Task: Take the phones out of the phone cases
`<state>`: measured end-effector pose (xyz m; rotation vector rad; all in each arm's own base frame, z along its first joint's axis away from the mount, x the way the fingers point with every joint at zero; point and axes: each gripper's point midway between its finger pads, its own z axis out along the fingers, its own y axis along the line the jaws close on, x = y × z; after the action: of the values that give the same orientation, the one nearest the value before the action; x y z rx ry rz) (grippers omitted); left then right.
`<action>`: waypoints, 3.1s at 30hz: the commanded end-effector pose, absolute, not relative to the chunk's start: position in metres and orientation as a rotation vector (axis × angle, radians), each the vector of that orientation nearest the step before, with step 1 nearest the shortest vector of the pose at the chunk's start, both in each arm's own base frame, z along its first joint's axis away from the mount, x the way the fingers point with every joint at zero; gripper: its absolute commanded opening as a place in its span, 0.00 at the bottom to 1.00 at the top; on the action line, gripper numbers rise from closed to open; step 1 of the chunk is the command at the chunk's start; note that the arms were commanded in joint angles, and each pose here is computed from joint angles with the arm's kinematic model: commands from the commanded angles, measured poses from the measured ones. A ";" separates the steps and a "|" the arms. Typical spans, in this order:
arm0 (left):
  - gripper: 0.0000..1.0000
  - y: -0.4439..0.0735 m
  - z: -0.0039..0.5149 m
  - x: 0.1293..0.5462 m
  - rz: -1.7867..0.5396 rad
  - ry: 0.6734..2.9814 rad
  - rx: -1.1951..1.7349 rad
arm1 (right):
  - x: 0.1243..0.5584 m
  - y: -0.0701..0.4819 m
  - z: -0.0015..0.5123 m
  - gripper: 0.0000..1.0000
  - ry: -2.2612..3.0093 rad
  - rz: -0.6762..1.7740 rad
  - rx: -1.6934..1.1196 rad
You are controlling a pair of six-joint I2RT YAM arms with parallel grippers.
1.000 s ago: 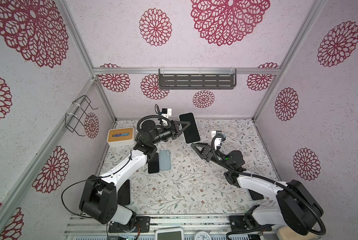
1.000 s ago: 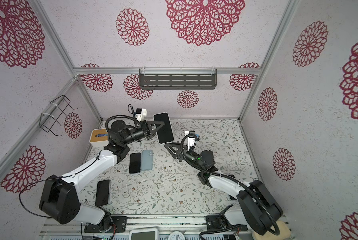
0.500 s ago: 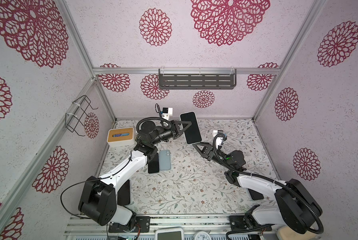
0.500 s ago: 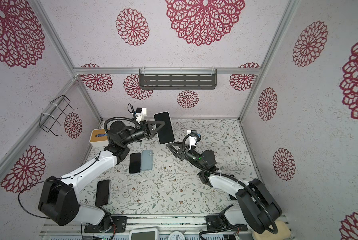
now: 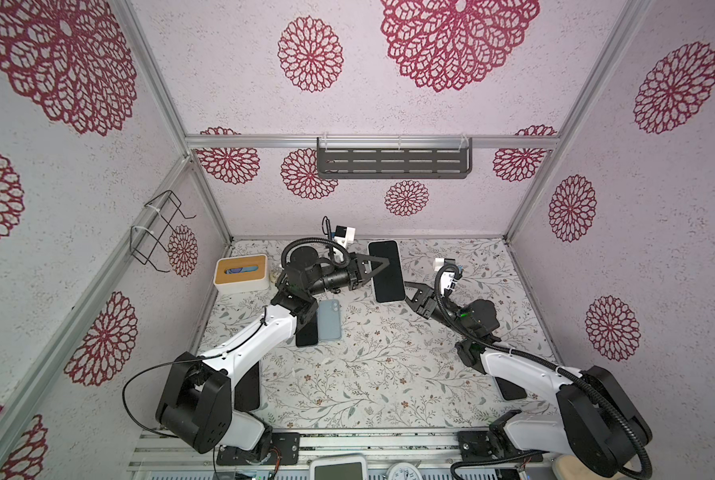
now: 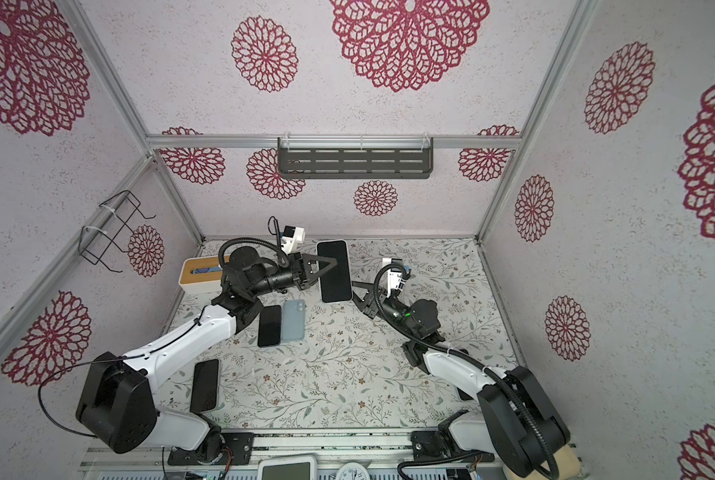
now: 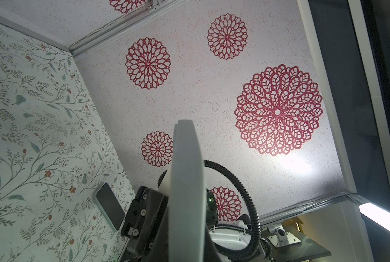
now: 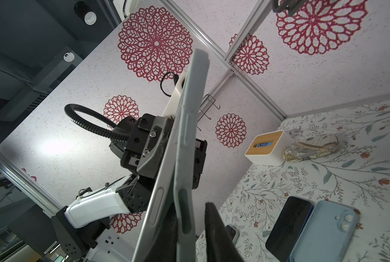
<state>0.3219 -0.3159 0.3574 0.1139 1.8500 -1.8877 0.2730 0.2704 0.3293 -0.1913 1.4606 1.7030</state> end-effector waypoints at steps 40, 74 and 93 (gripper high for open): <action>0.87 -0.342 0.208 0.265 -0.285 2.145 0.898 | 0.271 0.238 0.217 0.00 1.916 1.520 0.216; 0.00 -0.331 0.240 0.267 -0.157 1.984 0.849 | 0.275 0.231 0.168 0.00 2.083 1.399 0.281; 0.00 -0.267 0.170 0.292 0.427 2.097 0.948 | 0.285 0.222 0.114 0.00 2.292 1.258 0.277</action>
<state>0.2750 -0.2741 0.1593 0.9768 2.1328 0.3433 0.2815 0.2165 0.1044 0.3478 2.3068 1.2443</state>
